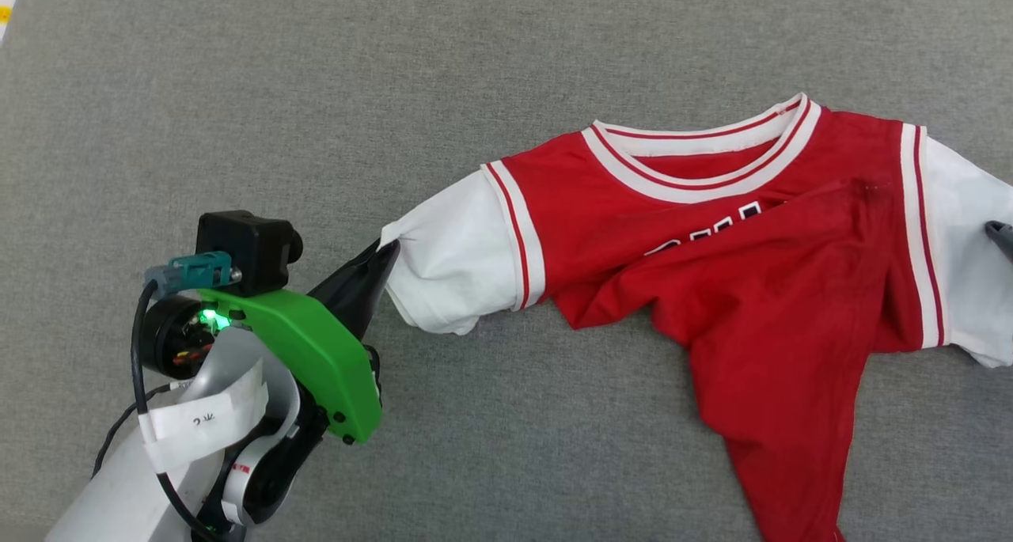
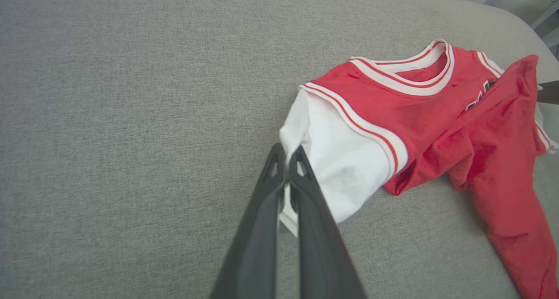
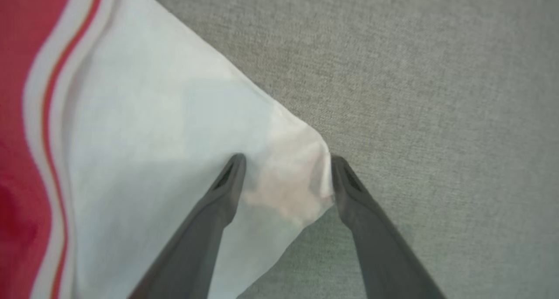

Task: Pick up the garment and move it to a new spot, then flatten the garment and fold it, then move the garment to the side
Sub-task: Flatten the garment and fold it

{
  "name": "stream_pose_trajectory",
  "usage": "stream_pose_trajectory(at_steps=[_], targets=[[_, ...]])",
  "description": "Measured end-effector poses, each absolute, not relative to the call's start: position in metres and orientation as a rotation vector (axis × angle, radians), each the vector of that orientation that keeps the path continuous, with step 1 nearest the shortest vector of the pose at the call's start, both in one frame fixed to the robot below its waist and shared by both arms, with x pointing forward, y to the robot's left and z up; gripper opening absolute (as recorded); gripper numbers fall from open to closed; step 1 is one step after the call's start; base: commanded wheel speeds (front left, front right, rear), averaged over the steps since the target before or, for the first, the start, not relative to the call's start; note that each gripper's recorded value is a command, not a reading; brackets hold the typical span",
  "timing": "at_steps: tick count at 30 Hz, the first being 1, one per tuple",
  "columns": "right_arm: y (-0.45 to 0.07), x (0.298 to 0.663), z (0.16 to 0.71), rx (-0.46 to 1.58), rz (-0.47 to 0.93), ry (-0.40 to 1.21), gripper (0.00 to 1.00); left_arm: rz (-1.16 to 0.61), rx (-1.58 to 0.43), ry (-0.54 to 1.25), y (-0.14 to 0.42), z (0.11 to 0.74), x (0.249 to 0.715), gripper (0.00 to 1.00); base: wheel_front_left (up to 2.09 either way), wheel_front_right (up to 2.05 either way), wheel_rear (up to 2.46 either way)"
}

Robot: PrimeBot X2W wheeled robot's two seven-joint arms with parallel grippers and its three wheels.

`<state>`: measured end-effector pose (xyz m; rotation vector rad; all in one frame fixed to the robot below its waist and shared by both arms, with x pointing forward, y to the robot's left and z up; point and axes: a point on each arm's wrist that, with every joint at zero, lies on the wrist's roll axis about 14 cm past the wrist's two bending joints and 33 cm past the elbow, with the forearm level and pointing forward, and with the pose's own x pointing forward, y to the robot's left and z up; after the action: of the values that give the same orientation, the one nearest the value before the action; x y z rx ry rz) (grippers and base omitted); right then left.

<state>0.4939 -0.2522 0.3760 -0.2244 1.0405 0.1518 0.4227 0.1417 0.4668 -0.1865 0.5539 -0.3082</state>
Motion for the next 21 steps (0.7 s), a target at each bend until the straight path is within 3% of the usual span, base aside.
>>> stream_pose_trajectory(at_steps=[2, 4, 5, 12, 21], targets=[[-0.25, 0.494, 0.369, -0.234, 0.166, 1.062, 1.0, -0.302, -0.181, 0.559, 0.144, 0.465, 0.423, 0.0, 0.0, 0.0, 0.0], [-0.25, 0.491, 0.362, -0.244, 0.178, 1.091, 0.09, -0.299, -0.177, 0.557, 0.145, 0.464, 0.424, 0.0, 0.0, 0.0, 0.0], [-0.245, 0.487, 0.356, -0.25, 0.205, 1.121, 0.0, -0.298, -0.177, 0.559, 0.145, 0.464, 0.425, 0.0, 0.0, 0.0, 0.0], [-0.245, 0.488, 0.362, -0.224, 0.204, 1.077, 0.0, -0.291, -0.17, 0.542, 0.148, 0.468, 0.426, 0.0, 0.0, 0.0, 0.0], [-0.254, 0.505, 0.412, -0.245, 0.17, 0.82, 0.0, -0.273, -0.147, 0.441, 0.158, 0.498, 0.426, 0.0, 0.0, 0.0, 0.0]])
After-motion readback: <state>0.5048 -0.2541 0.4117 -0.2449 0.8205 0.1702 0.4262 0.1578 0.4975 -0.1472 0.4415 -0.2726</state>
